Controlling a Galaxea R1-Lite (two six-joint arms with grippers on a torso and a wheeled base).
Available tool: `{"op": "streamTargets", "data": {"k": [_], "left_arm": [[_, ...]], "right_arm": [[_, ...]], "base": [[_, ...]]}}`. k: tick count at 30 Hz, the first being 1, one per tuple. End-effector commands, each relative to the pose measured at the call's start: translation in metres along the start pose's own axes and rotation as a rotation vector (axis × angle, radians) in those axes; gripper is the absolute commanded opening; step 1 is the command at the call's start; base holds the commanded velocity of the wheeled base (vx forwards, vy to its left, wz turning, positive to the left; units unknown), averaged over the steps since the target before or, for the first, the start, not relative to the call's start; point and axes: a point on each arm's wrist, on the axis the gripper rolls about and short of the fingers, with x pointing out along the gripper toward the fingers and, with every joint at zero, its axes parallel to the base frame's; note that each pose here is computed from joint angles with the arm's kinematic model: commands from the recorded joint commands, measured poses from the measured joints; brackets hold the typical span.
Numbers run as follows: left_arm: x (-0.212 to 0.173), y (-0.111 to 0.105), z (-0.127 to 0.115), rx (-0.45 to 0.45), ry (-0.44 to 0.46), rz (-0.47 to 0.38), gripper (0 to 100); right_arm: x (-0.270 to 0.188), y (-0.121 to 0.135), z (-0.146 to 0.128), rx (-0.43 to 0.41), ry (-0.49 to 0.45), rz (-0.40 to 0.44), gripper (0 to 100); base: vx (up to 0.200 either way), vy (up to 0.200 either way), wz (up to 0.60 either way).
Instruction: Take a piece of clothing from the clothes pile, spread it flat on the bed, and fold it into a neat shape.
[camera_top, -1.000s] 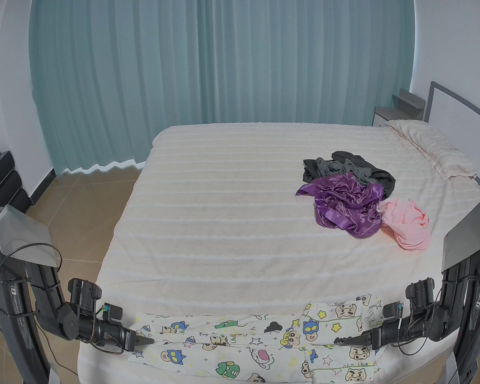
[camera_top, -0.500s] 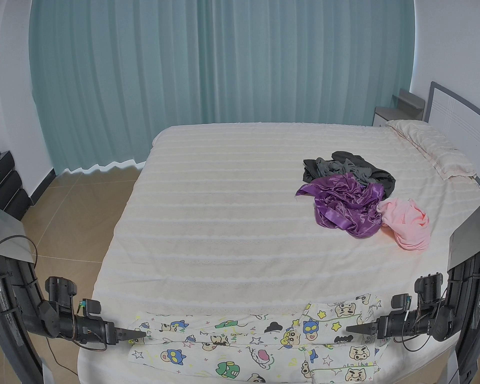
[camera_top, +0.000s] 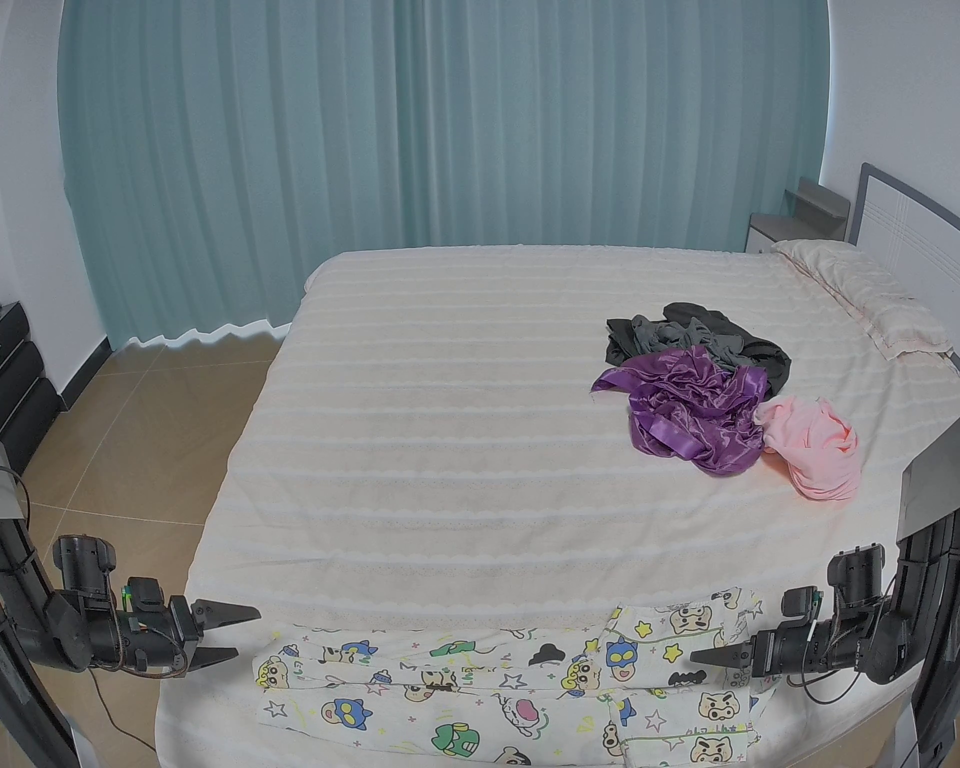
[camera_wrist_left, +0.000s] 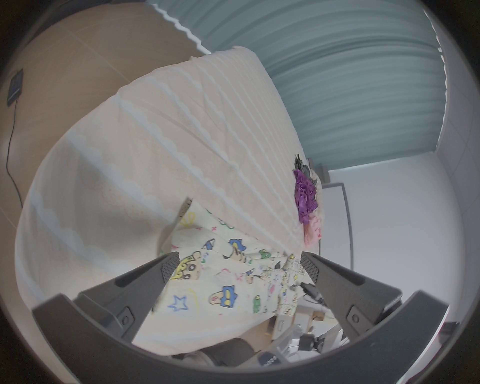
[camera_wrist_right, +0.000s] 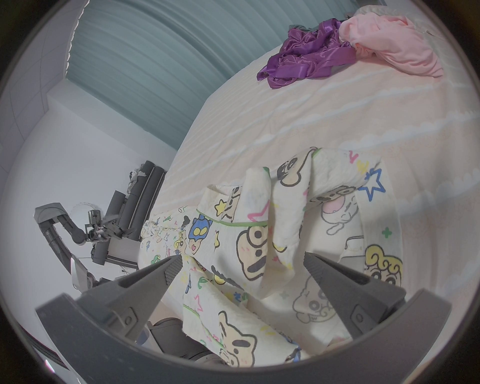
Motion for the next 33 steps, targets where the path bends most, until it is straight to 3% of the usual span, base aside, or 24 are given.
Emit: {"op": "streamTargets", "data": {"k": [1, 12, 13, 24, 33], "left_arm": [[-0.004, -0.010, 0.000, 0.009, -0.016, -0.025, 100], [-0.003, -0.009, 0.000, 0.009, -0.013, -0.026, 100], [-0.003, -0.009, 0.000, 0.009, -0.013, -0.026, 100], [-0.003, -0.009, -0.001, 0.009, -0.012, -0.025, 100], [-0.003, -0.008, -0.001, 0.011, -0.012, -0.023, 100]], "right_arm": [[0.011, 0.002, -0.011, -0.020, 0.047, -0.033, 100], [0.019, 0.006, -0.011, -0.056, 0.032, -0.013, 100], [0.019, 0.006, -0.011, -0.053, 0.035, -0.017, 0], [0.004, 0.001, 0.000, 0.042, -0.044, -0.045, 0], [-0.009, 0.004, 0.002, 0.069, -0.036, -0.062, 0]], "base": [[0.000, 0.000, 0.00], [0.000, 0.000, 0.00], [0.000, 0.000, 0.00], [0.000, 0.000, 0.00], [0.000, 0.000, 0.00]]}}
